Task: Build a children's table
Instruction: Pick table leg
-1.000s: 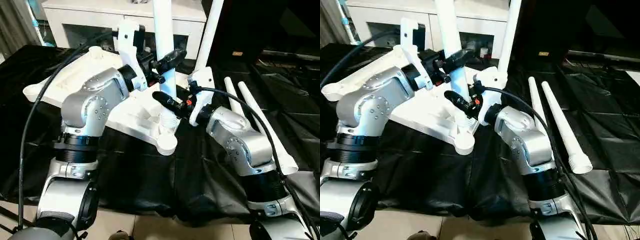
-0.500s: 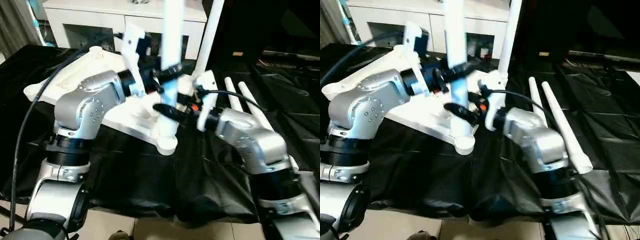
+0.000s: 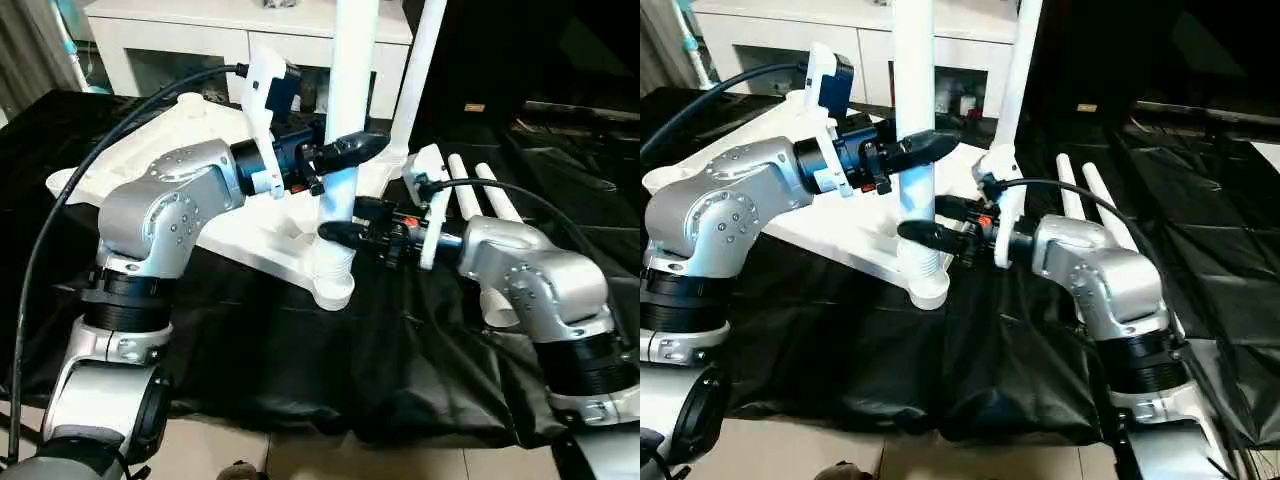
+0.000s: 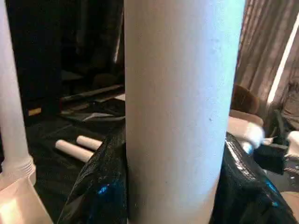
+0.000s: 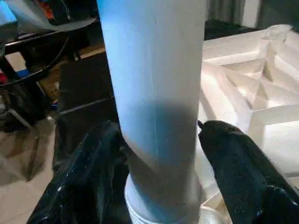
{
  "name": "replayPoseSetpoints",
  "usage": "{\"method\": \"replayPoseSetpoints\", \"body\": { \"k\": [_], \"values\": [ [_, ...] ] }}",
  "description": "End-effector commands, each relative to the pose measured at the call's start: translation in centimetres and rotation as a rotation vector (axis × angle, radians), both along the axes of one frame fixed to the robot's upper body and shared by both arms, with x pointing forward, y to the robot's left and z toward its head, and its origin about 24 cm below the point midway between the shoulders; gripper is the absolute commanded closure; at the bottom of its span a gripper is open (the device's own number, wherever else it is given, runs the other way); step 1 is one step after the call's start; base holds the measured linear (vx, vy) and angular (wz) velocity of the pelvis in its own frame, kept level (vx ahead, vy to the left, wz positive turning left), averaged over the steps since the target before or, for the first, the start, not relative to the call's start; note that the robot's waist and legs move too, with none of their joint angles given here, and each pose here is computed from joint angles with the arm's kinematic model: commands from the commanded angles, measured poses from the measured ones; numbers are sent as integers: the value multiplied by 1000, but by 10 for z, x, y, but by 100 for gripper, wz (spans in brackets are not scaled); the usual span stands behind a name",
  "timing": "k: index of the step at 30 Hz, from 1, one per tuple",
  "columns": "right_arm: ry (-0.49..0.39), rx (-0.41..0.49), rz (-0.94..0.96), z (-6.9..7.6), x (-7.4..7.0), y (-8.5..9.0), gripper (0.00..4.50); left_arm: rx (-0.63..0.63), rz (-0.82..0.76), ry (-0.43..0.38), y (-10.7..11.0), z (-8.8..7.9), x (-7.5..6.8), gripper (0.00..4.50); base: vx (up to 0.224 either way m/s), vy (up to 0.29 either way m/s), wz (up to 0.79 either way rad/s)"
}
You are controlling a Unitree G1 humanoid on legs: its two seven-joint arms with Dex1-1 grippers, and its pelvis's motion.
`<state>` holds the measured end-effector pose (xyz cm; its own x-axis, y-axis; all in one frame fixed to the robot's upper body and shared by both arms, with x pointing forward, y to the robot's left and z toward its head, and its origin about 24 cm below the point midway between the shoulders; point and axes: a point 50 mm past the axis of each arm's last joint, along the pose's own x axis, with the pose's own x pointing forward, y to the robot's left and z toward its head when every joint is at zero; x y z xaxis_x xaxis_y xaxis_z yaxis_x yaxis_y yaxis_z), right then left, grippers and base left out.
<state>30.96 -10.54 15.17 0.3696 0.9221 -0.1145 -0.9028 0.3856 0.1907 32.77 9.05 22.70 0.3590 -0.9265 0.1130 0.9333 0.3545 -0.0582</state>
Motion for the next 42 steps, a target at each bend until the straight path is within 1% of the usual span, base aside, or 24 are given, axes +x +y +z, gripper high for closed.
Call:
{"method": "replayPoseSetpoints", "body": {
  "k": [1,7,14,19,21,24,25,29,31,38,41,42],
  "values": [
    [-18,2,30,9,-2,3,146,-2,-54,-17,-7,3,-6,266,0,0,0],
    [2,4,52,6,-4,6,146,-4,-95,-23,-12,3,-10,266,0,0,0],
    [1,-7,61,6,-4,6,146,21,-125,-26,-13,-1,-14,267,0,0,0],
    [-2,-24,72,4,-6,7,146,27,-127,-26,-14,-2,-13,267,0,0,0],
    [2,-26,78,3,-7,7,173,28,-129,-28,-14,-2,-13,267,0,0,0],
    [6,-30,85,2,-8,7,193,28,-131,-30,-14,-1,-13,267,0,0,0],
    [8,-31,87,2,-8,7,218,28,-131,-30,-14,-1,-13,267,0,0,0],
    [14,-38,96,0,-9,7,232,30,-135,-31,-14,-1,-13,267,0,0,0],
    [13,-39,94,0,-9,7,248,33,-139,-32,-14,-1,-13,267,0,0,0],
    [5,-33,77,1,-7,7,254,43,-150,-37,-13,-1,-15,267,0,0,0],
    [0,-31,69,1,-6,7,254,54,-122,-43,-11,-2,-13,267,0,0,0],
    [-2,-29,64,1,-6,7,254,39,-132,-28,-11,-2,-12,267,0,0,0]
  ]
}}
